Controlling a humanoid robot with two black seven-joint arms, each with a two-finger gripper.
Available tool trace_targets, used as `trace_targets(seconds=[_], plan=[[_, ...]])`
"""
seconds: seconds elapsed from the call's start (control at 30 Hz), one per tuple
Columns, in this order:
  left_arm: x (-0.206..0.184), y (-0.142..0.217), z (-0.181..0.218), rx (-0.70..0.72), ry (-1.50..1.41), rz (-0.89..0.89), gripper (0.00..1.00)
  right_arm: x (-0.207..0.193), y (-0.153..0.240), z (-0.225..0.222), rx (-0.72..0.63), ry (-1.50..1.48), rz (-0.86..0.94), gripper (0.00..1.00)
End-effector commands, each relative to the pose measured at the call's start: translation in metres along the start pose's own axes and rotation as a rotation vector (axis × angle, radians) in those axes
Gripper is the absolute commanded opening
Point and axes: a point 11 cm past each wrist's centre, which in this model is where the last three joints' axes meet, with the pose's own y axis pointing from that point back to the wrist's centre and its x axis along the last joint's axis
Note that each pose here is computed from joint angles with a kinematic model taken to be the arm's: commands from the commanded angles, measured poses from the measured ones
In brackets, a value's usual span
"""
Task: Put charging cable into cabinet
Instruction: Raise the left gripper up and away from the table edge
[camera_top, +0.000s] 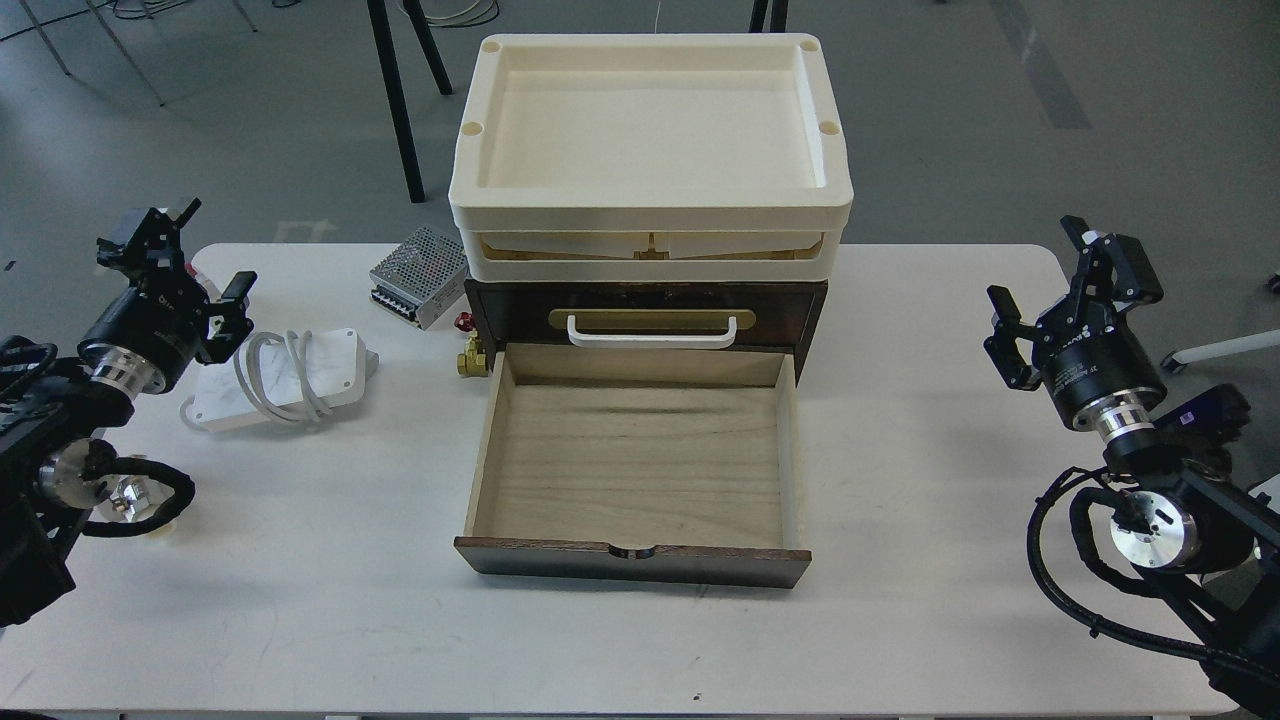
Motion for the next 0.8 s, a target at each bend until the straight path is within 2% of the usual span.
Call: trace_targets(seconds=[0.0, 0.3, 0.4, 0.57, 0.77], plan=[[0.001, 0.000, 0.003, -0.002, -0.007, 0.001, 1.00, 0.001, 0.000, 0.000, 0.000, 0.001, 0.001, 0.99], [0.011, 0.000, 0.019, -0.021, -0.038, 0.013, 1.00, 0.000, 0.000, 0.000, 0.000, 0.000, 0.000, 0.99], [0.030, 0.002, 0.056, -0.056, -0.109, 0.034, 1.00, 0.000, 0.000, 0.001, -0.002, 0.000, 0.001, 0.99], [0.039, -0.005, 0.132, -0.110, -0.307, 0.009, 1.00, 0.001, 0.001, 0.001, -0.003, 0.001, 0.002, 0.99], [-0.004, -0.029, 0.197, -0.164, -0.519, -0.133, 1.00, 0.001, 0.001, 0.001, -0.003, 0.001, 0.002, 0.99]])
